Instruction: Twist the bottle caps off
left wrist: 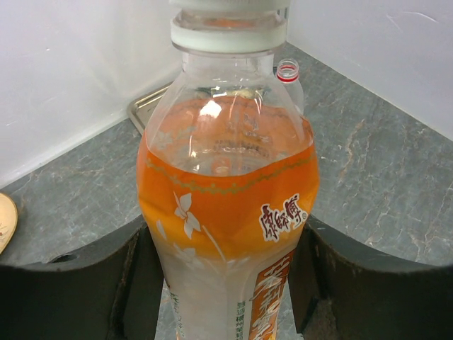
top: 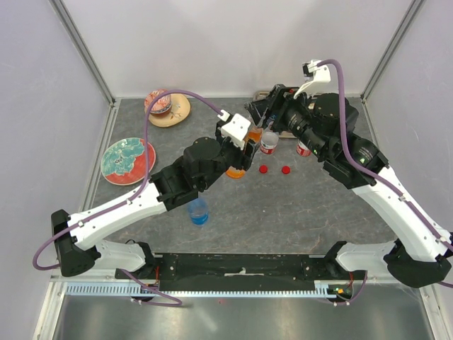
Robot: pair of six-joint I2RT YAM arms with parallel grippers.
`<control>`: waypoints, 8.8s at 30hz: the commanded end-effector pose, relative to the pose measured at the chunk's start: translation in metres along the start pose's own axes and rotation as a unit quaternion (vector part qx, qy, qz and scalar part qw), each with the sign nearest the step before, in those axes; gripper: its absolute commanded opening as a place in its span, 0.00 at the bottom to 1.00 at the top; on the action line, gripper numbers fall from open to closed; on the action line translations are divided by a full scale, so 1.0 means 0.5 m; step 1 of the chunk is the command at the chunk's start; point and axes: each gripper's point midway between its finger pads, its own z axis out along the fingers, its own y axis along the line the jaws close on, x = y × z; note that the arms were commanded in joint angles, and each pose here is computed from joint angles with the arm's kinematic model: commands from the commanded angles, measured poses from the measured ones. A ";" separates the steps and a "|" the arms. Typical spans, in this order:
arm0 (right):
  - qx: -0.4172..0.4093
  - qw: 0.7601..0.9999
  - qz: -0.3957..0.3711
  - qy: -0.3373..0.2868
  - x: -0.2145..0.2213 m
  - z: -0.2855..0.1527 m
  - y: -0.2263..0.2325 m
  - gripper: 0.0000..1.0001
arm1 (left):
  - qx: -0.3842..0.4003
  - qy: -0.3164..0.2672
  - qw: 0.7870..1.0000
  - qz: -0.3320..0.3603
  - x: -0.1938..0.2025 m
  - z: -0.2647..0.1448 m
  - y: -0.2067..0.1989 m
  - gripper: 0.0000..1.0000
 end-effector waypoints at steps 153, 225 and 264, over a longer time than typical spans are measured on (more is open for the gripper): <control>0.240 0.894 -0.084 0.369 0.819 -0.033 -0.465 0.45 | 0.348 -0.141 0.924 -0.076 -0.076 -0.334 -0.049 0.60; -0.145 0.988 -0.057 0.021 0.088 -0.096 0.039 0.00 | 0.305 -0.007 0.950 -0.060 -0.037 -0.109 -0.050 0.99; 0.259 0.924 -0.278 -0.041 0.345 0.363 -0.329 0.00 | -0.044 -0.052 0.993 -0.092 0.050 -0.292 0.197 1.00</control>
